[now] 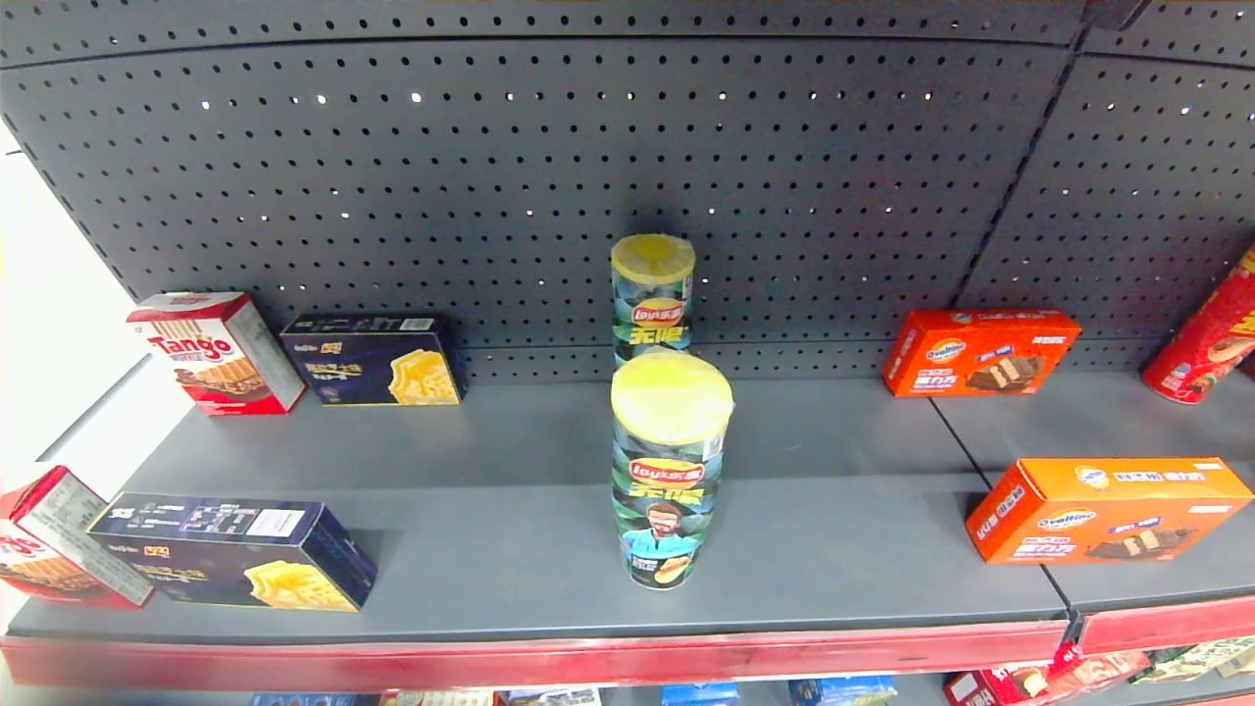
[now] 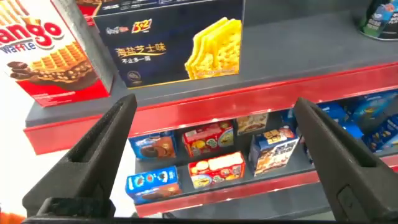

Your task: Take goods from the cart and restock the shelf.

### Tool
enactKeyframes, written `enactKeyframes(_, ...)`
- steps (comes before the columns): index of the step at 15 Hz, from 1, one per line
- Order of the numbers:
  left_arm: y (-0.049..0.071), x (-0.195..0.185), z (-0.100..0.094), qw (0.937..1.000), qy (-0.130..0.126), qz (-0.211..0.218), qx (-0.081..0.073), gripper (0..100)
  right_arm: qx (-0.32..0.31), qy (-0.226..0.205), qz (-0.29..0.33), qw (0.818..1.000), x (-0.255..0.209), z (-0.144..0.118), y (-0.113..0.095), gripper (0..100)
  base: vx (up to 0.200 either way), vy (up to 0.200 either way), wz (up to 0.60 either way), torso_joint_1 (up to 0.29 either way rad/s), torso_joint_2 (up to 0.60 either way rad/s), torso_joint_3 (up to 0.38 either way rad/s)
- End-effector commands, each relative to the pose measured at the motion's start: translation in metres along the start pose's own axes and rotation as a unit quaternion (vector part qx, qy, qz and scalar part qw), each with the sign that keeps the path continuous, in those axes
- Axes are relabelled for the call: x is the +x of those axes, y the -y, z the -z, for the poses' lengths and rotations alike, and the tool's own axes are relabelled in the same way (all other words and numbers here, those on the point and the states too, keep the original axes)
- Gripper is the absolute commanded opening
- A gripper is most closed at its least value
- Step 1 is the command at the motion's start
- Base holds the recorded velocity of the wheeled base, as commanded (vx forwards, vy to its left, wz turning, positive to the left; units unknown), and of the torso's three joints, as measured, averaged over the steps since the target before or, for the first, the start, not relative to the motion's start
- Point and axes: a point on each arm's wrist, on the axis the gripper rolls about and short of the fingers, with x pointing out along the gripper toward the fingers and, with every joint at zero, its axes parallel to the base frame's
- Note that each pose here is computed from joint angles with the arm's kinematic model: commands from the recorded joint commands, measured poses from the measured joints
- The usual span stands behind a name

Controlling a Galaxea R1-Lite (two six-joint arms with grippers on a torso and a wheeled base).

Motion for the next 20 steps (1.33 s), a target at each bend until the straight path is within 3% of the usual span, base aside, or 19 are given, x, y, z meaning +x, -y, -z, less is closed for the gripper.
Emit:
enactKeyframes(1,0.0,0.0,0.0,1.0,-0.003,-0.004,0.002,100,-0.003,-0.002,-0.001,1.0,0.0,0.0,0.0,100,0.0,0.0,0.0,0.0,0.0,0.0)
enactKeyframes(3,0.0,0.0,0.0,1.0,-0.002,-0.001,0.007,100,-0.002,-0.002,-0.001,1.0,0.0,0.0,0.0,100,0.0,0.0,0.0,0.0,0.0,0.0)
enactKeyframes(5,0.002,0.0,0.0,0.999,0.002,0.045,0.007,100,-0.002,-0.002,0.0,1.0,0.0,0.0,0.0,100,0.0,0.0,0.0,0.0,0.0,0.0)
enactKeyframes(6,0.005,-0.001,-0.001,0.9939,0.006,0.11,0.005,100,0.0,-0.004,0.007,1.0,0.001,0.0,0.0,100,0.0,0.0,0.0,0.0,0.0,0.0)
enactKeyframes(8,0.006,-0.002,-0.001,0.9908,-0.01,0.135,0.003,100,0.007,-0.023,0.077,0.997,0.003,-0.001,-0.002,100,0.0,0.0,0.0,0.0,0.0,0.0)
enactKeyframes(9,0.006,-0.002,0.0,0.991,-0.014,0.133,0.003,100,0.007,-0.017,0.074,0.997,0.002,0.0,-0.002,100,0.0,0.0,0.0,0.0,0.0,0.0)
enactKeyframes(11,0.005,-0.002,0.0,0.9938,-0.017,0.11,0.003,100,0.006,0.048,0.057,0.997,-0.007,0.003,-0.003,100,0.0,0.0,0.0,0.0,0.0,0.0)
enactKeyframes(14,0.003,-0.002,0.0,0.9979,-0.022,0.061,0.009,100,0.004,0.046,0.058,0.997,-0.007,0.003,-0.003,100,0.0,0.0,0.0,0.0,0.0,0.0)
enactKeyframes(16,0.002,-0.002,0.0,0.9986,-0.022,0.035,0.034,100,0.004,0.046,0.058,0.997,-0.007,0.003,-0.003,100,0.0,0.0,0.0,0.0,0.0,0.0)
enactKeyframes(18,0.002,-0.002,0.0,0.9987,-0.031,-0.01,0.04,100,0.004,0.046,0.058,0.997,-0.007,0.003,-0.003,100,0.0,0.0,0.0,0.0,0.0,0.0)
enactKeyframes(19,0.003,-0.002,0.0,0.9987,-0.031,-0.01,0.04,100,0.004,0.046,0.058,0.997,-0.007,0.003,-0.003,100,0.0,0.0,0.0,0.0,0.0,0.0)
enactKeyframes(20,0.006,-0.002,-0.001,0.9972,-0.021,0.062,0.036,100,0.003,0.046,0.058,0.997,-0.007,0.003,-0.003,100,0.0,0.0,0.0,0.0,0.0,0.0)
